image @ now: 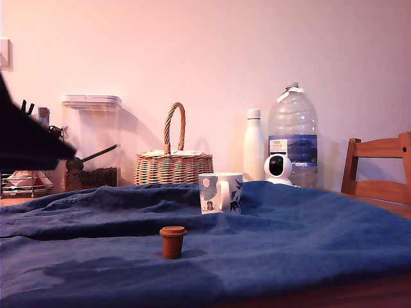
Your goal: Pick up the coffee capsules on the table and drop them inside the coffee cup
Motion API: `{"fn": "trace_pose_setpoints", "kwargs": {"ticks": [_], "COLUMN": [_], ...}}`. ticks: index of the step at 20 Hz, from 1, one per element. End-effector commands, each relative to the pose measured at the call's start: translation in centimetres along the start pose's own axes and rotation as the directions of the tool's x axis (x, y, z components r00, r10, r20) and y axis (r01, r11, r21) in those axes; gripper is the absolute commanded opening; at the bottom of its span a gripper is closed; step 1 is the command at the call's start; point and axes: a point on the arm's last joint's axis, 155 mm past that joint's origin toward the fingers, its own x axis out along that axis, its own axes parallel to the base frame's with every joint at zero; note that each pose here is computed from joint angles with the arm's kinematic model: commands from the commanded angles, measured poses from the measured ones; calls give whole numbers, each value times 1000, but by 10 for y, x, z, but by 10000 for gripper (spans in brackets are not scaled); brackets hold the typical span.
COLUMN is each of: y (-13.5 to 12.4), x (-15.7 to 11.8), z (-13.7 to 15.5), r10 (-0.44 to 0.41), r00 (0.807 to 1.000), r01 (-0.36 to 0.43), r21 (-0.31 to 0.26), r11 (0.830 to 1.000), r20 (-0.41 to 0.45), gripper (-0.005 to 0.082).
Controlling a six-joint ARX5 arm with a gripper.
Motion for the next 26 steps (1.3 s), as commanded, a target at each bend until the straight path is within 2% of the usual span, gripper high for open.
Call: {"fn": "trace_pose_setpoints", "kwargs": {"ticks": [1, 2, 3, 7, 13, 17, 19, 26], "y": [-1, 0, 0, 2, -2, -5, -3, 4], "x": [3, 5, 7, 11, 23, 35, 40, 51], "z": [-11, -12, -13, -19, -29, -35, -33, -29], "r10": [-14, -17, -21, -20, -51, -78, -65, -26], "r00": [1000, 1000, 1000, 999, 999, 997, 998, 997], "r01": [14, 16, 21, 18, 50, 78, 64, 22], "r21": [-8, -7, 59, 85, 66, 79, 47, 49], "r11": [1000, 1000, 998, 996, 997, 994, 997, 999], "r20": [-19, -17, -10, 28, 7, 6, 26, 70], "gripper": [639, 639, 639, 639, 639, 639, 639, 639]}}
